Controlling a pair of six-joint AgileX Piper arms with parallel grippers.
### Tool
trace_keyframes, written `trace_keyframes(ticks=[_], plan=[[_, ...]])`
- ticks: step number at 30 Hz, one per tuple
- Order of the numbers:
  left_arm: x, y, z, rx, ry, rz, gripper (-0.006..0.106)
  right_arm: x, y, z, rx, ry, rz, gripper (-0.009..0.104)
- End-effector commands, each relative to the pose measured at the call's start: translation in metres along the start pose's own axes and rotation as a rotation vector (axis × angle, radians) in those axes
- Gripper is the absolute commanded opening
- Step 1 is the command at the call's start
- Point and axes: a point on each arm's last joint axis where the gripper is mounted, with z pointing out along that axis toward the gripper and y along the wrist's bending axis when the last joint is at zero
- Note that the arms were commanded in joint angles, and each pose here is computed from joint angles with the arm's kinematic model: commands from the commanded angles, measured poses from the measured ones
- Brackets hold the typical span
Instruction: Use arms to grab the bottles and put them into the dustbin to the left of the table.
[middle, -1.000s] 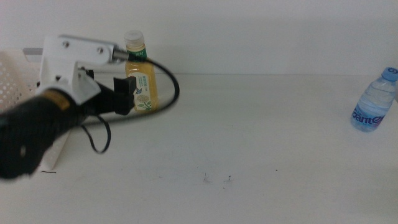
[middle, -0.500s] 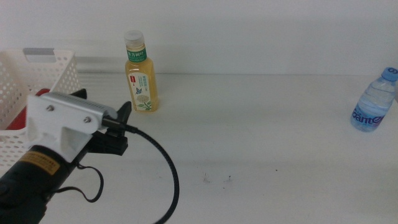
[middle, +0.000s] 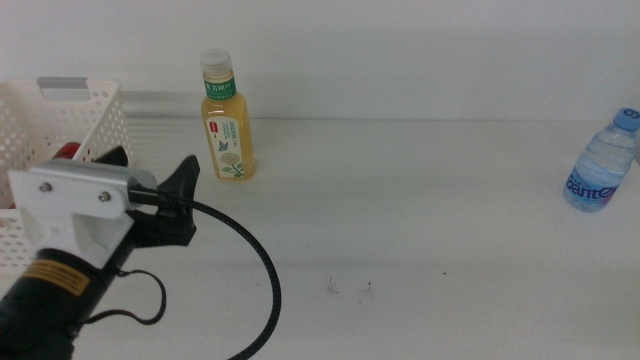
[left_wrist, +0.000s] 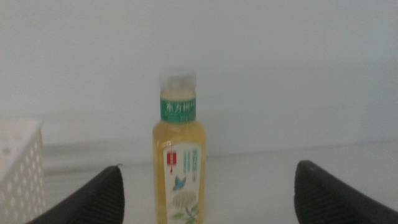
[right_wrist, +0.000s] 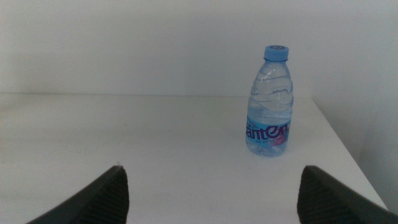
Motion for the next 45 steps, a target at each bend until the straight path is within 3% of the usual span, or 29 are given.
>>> trace_keyframes(ticks=[1,13,23,39,45], plan=[[0.009,0.001,0.000,-0.010,0.015,-0.023,0.094,0.000,0.000,0.000,0.000,-0.012,-0.012,0.093],[0.049,-0.002,0.036,0.004,0.065,-0.006,0.094,0.000,0.000,0.000,0.000,-0.012,-0.012,0.093],[0.054,-0.003,0.074,-0.042,0.114,-0.020,0.094,0.000,0.000,0.000,0.000,-0.012,-0.012,0.093],[0.053,0.006,0.091,-0.099,0.162,0.011,0.094,0.000,0.000,0.000,0.000,-0.012,-0.012,0.093],[0.065,0.010,0.109,-0.069,0.156,0.011,0.094,0.000,0.000,0.000,0.000,-0.012,-0.012,0.093]])
